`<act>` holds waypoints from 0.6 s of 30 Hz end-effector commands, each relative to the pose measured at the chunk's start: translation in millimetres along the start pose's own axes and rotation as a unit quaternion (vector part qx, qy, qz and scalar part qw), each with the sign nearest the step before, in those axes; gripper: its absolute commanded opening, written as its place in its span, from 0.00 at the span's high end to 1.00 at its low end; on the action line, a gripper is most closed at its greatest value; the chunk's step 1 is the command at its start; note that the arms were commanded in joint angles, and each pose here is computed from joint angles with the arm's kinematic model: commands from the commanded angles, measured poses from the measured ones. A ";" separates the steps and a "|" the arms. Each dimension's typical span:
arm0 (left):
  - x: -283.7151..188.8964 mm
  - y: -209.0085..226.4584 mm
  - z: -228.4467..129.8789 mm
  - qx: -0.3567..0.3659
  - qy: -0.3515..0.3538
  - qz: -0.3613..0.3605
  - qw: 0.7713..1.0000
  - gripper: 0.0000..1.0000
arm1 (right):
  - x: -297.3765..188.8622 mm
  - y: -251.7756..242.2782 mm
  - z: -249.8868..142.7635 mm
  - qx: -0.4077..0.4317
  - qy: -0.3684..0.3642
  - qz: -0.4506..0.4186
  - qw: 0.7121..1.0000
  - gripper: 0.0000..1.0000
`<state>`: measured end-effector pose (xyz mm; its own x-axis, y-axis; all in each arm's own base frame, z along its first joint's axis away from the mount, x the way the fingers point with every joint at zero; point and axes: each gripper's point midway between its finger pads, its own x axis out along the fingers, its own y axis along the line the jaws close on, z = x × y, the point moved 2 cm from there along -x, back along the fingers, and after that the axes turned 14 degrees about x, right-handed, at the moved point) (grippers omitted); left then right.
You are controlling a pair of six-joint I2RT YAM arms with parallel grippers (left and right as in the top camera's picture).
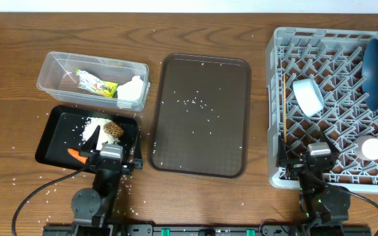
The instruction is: Sort waste into correct bins and load items into the dishwasher rack
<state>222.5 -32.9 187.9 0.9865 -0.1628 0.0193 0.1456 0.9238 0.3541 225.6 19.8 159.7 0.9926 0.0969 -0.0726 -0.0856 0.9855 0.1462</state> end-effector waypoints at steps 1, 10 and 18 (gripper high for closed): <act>1.5 -3.4 -6.2 -0.002 -0.006 -0.003 1.000 0.02 | -0.1 -2.6 -0.3 -0.005 -0.002 -0.005 1.000 0.01; 1.5 -3.8 -7.1 -0.002 -0.004 -0.004 1.000 0.02 | -0.1 -2.7 -0.3 -0.005 -0.002 -0.005 1.000 0.01; 1.7 -4.0 -7.6 -0.002 -0.003 -0.004 1.000 0.02 | -0.1 -2.7 -0.3 -0.005 -0.002 -0.005 1.000 0.01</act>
<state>224.7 -33.1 178.0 0.9866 -0.1628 0.0121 0.1481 0.9235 0.3538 225.6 19.8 159.6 0.9926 0.0969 -0.0730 -0.0855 0.9855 0.1462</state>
